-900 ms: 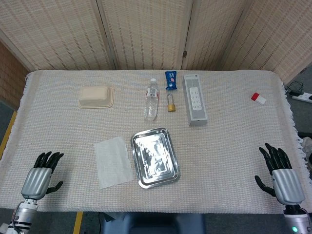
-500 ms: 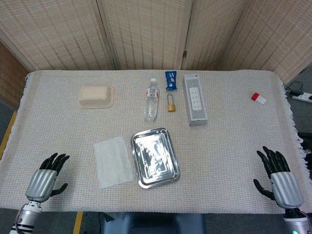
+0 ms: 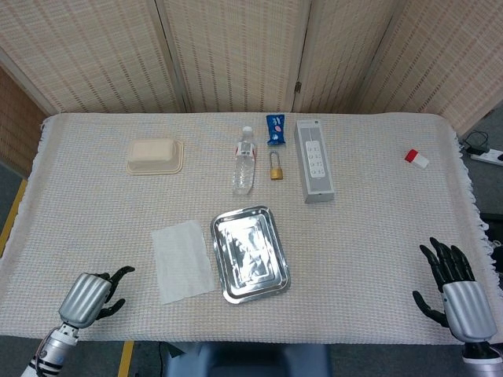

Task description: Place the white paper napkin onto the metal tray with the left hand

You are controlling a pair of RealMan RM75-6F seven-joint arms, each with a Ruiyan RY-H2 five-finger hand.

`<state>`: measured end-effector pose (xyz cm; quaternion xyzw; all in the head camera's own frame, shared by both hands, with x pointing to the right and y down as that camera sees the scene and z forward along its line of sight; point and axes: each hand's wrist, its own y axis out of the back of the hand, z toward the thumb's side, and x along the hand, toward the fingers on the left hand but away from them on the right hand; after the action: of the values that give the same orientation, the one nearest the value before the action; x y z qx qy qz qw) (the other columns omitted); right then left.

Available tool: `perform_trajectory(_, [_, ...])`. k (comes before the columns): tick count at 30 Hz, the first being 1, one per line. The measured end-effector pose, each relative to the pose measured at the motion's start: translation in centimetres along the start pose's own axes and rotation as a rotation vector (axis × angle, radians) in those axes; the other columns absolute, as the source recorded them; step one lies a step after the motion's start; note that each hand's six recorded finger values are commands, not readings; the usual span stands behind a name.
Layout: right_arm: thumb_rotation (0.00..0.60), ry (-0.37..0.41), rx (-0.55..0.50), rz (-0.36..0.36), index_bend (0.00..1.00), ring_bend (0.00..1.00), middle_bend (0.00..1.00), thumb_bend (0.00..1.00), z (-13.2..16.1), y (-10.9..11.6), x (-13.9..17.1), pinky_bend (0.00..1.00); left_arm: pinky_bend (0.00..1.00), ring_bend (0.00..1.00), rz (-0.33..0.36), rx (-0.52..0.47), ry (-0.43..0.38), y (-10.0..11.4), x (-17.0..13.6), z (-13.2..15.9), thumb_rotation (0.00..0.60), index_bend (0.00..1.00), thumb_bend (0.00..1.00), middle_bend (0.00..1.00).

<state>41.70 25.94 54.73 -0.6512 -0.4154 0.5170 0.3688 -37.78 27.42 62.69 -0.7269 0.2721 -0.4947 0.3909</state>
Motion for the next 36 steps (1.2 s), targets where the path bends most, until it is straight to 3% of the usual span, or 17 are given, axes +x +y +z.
perform_trajectory(11, [0.6, -0.017, 0.014, -0.012, 0.0, 0.0, 0.0, 0.37, -0.6, -0.1, -0.5, 0.0, 1.0, 1.0, -0.007, -0.027, -0.197, -4.0, 1.8, -1.4, 0.6, 0.49, 0.28, 1.0])
perform_trajectory(17, [0.6, -0.04, 0.013, -0.008, 0.0, 0.0, 0.0, 0.37, -1.2, -0.1, -0.9, 0.0, 1.0, 1.0, 0.053, -0.055, -0.258, -5.2, 3.5, -0.5, 0.6, 0.53, 0.28, 1.0])
perform_trajectory(23, [0.6, -0.056, 0.008, -0.021, 0.0, 0.0, 0.0, 0.37, -1.7, 0.3, -1.1, 0.0, 1.0, 1.0, 0.092, -0.088, -0.299, -6.1, 5.3, 0.9, 0.6, 0.53, 0.28, 1.0])
perform_trajectory(36, [0.6, -0.071, -0.006, -0.033, 0.0, 0.0, 0.0, 0.37, -2.3, 0.7, -1.5, 0.0, 1.0, 1.0, 0.069, -0.084, -0.321, -7.2, 7.8, 1.5, 0.6, 0.53, 0.28, 1.0])
